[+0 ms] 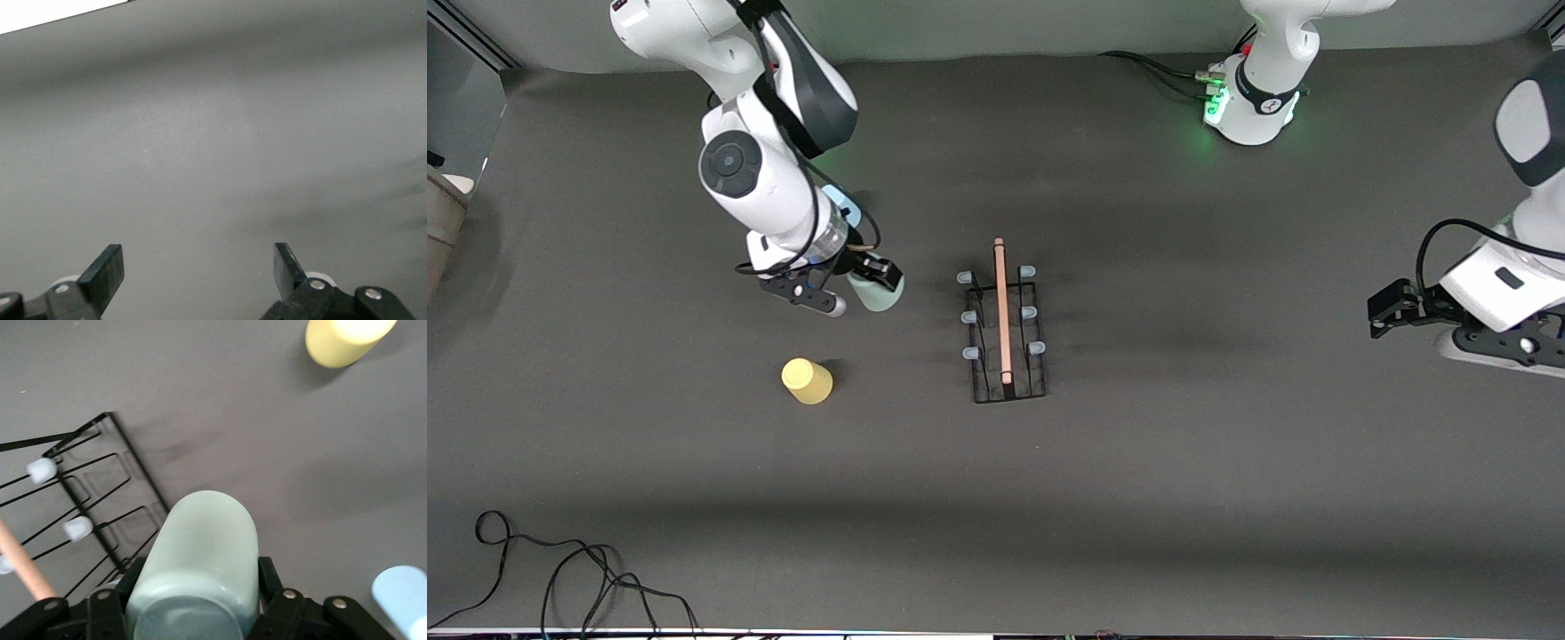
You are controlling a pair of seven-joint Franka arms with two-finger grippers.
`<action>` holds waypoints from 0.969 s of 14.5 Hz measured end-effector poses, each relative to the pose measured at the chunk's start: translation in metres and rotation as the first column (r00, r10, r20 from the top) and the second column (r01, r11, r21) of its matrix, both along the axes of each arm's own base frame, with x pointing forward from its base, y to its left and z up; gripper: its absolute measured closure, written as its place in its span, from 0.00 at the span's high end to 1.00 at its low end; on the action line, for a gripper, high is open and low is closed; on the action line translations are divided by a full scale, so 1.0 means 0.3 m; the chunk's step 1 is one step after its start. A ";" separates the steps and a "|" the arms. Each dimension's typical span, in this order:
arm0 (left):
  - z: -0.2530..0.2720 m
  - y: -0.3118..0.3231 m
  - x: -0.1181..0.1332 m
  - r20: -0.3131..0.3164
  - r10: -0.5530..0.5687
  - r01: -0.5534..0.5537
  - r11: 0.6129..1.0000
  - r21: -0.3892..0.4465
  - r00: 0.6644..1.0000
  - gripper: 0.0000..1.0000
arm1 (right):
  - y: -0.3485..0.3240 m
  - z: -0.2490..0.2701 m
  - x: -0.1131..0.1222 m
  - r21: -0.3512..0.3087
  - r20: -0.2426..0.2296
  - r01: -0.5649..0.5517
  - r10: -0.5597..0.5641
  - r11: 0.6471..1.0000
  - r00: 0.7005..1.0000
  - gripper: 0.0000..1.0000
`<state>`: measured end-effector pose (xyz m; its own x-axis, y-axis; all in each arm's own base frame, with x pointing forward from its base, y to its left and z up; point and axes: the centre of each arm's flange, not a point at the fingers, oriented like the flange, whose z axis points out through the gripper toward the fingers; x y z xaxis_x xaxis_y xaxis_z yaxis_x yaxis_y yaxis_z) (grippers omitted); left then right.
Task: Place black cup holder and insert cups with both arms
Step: 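Lower the green cup into a holder slot and open the right gripper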
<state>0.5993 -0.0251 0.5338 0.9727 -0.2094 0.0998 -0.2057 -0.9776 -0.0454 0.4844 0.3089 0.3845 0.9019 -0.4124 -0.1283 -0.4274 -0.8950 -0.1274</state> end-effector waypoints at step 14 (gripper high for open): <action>0.189 0.092 -0.024 -0.049 0.048 -0.048 0.999 0.004 0.998 1.00 | 0.372 -0.230 -0.012 -0.011 -0.004 0.081 -0.081 0.997 0.997 0.71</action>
<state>0.5920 0.0024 0.5904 0.9853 -0.1628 0.0509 -0.1609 -0.9862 -0.0389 0.4807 0.4206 0.3156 0.8649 -0.4855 -0.1271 -0.4991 -0.8588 -0.1157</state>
